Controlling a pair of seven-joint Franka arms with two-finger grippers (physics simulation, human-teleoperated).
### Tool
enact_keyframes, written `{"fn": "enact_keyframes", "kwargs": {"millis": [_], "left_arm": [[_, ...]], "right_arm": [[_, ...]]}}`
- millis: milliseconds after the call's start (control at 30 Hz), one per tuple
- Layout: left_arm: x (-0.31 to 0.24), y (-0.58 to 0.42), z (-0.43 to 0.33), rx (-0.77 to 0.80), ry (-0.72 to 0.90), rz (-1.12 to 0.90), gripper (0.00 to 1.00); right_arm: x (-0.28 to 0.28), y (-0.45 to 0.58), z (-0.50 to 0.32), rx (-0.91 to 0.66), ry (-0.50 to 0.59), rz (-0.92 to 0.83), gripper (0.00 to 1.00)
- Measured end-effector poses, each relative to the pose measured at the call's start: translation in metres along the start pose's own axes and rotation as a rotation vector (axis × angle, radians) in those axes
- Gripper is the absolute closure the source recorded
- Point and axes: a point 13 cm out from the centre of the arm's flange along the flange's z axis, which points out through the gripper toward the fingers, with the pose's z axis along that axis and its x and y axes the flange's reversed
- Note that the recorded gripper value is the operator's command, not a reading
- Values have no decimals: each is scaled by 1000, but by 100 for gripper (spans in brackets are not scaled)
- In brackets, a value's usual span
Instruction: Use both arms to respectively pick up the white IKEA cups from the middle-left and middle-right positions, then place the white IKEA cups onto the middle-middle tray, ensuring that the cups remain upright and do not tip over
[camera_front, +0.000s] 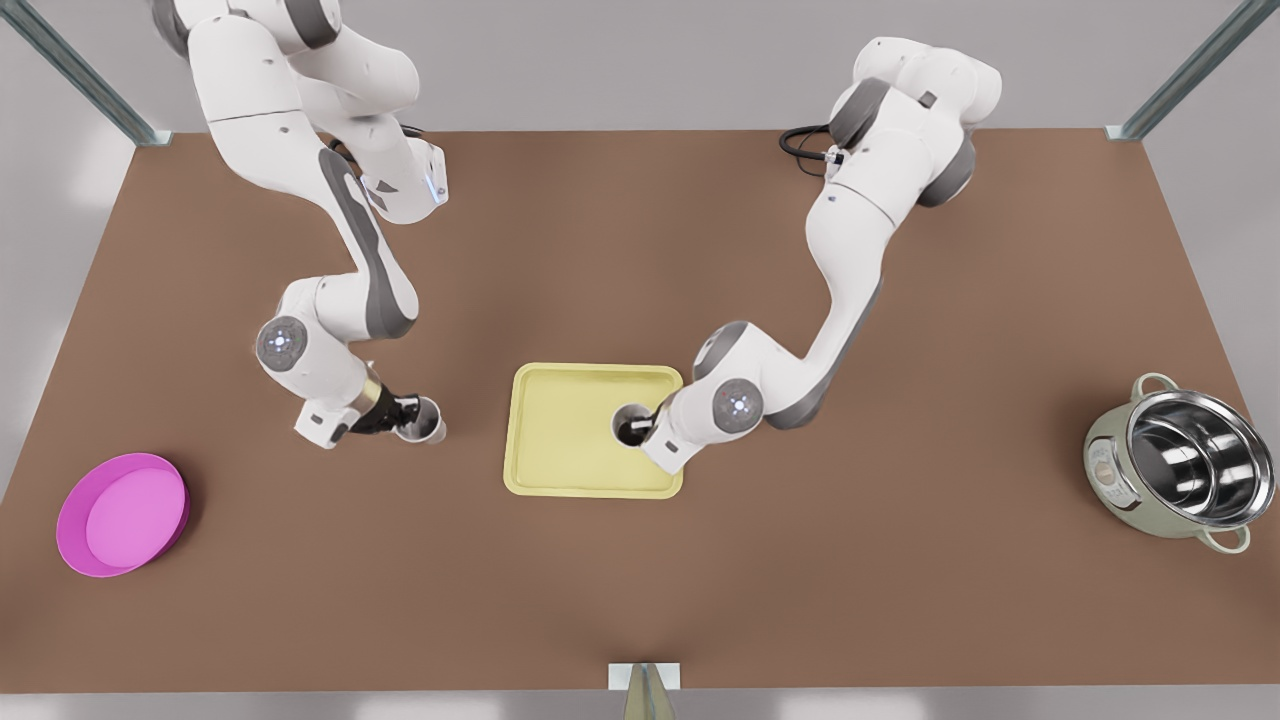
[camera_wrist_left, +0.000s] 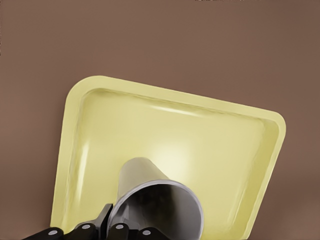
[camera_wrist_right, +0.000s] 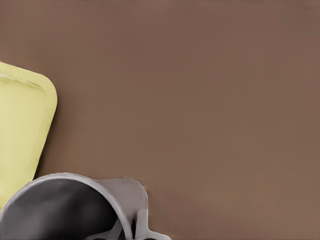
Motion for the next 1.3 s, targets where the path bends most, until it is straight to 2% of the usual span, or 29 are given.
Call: {"fn": "enact_keyframes", "kwargs": {"millis": [33, 67, 100, 133, 233, 333, 367, 433, 467, 500, 633, 667, 767, 800, 833, 1067, 1300], "left_arm": [[-2, 1, 5, 0, -2, -28, 79], [-4, 3, 9, -1, -6, -53, 71], [-6, 3, 11, 1, -11, -76, 46], [-8, 2, 11, 6, -16, -97, 1], [-13, -2, 9, 34, -26, -152, 0], [-23, 7, -46, 46, -50, -205, 0], [-25, 13, -91, 47, -67, -222, 0], [-26, 52, -231, 40, -154, -272, 0], [-34, 102, -298, 21, -202, -321, 0], [-38, 151, -333, -41, -227, -350, 0], [-39, 303, -401, -205, -214, -452, 0], [-16, 340, -399, -267, -195, -482, 0], [23, 348, -385, -364, -136, -386, 0], [27, 350, -383, -364, -112, -361, 0], [30, 357, -382, -361, -87, -347, 0], [45, 366, -369, -366, 36, -203, 0], [52, 366, -367, -362, 88, -94, 0]], "right_arm": [[-6, 21, -3, -2, -7, -9, 78], [-11, 43, -6, -5, -15, -17, 78], [-16, 67, -7, -7, -22, -27, 78], [-20, 89, -8, -10, -27, -34, 78], [-22, 131, 5, -15, -22, -12, 78], [-17, 156, 25, -14, -12, 30, 78], [-15, 165, 31, -12, -11, 40, 78], [-10, 179, 43, -8, -6, 61, 78], [-7, 185, 50, -6, -3, 74, 78], [-1, 190, 58, -3, 3, 86, 78], [18, 196, 82, 6, 4, 145, 78], [22, 198, 87, 6, 0, 157, 78], [24, 204, 92, 2, -19, 193, 76], [21, 204, 91, 0, -28, 208, 17], [19, 205, 90, -2, -37, 223, 0], [7, 201, 83, -13, -75, 312, 0], [-2, 202, 53, -28, -110, 363, 0]]}}
